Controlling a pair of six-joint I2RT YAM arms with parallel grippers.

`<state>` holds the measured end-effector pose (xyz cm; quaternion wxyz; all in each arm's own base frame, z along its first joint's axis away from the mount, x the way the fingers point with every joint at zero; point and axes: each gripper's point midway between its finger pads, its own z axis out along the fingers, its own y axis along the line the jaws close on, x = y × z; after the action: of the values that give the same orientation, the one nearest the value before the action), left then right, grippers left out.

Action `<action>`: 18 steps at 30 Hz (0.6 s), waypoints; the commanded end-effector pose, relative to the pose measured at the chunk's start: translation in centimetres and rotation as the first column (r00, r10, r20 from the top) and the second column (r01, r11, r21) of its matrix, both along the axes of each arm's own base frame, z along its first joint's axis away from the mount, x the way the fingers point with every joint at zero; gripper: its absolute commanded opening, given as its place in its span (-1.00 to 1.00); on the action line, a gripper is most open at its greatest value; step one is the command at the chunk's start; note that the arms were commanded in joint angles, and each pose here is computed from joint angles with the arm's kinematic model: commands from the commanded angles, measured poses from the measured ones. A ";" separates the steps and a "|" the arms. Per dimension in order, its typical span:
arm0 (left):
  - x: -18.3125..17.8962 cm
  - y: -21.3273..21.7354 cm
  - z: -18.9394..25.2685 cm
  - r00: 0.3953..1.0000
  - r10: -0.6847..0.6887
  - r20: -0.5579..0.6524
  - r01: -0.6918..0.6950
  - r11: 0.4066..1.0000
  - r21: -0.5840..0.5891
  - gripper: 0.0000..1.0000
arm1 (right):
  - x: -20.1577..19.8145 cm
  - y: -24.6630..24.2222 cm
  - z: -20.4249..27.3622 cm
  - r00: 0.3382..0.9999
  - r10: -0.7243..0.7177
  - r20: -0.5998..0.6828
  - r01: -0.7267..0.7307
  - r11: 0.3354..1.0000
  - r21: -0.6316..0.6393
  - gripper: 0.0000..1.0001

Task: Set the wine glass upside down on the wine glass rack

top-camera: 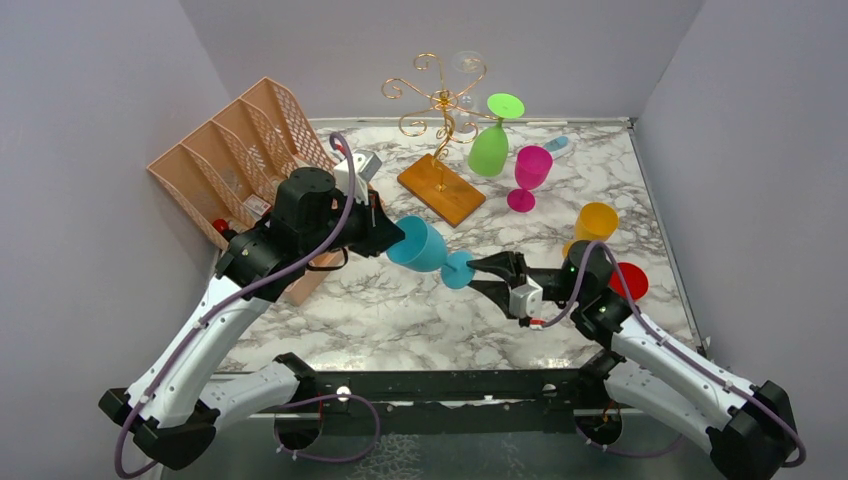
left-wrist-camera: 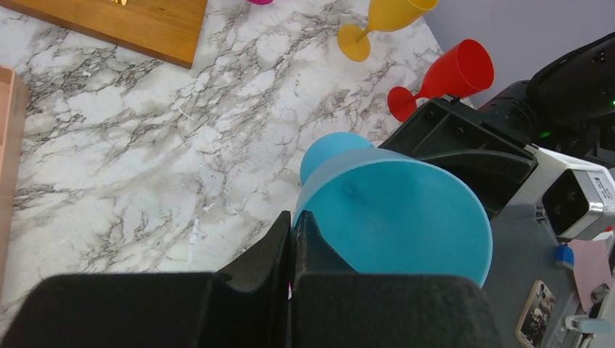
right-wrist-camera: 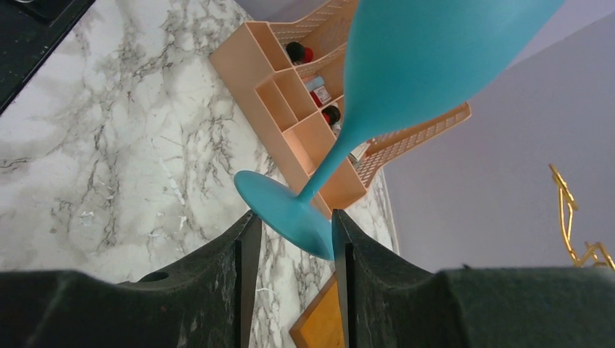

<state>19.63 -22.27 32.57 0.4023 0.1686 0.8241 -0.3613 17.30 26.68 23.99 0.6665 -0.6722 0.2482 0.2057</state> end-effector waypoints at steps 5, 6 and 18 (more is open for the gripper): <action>-0.8 -0.9 0.4 0.998 -0.052 -0.024 0.052 0.998 -0.031 -1.00 | 0.0 0.1 0.7 0.995 -0.020 0.098 0.019 1.000 0.016 -0.44; -0.9 -1.0 0.4 0.998 -0.059 -0.029 0.058 0.998 -0.034 -1.00 | 0.1 0.1 0.6 0.994 -0.025 0.102 0.025 1.000 0.009 -0.45; -1.2 -0.9 1.4 0.997 -0.073 -0.020 0.073 0.997 -0.030 -1.00 | 0.8 0.0 0.0 0.990 -0.059 0.126 0.062 0.998 -0.022 -0.24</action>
<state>19.81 -22.64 32.26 0.3875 0.1710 0.8310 -0.3606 17.47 26.76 22.93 0.6642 -0.6885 0.2377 0.1684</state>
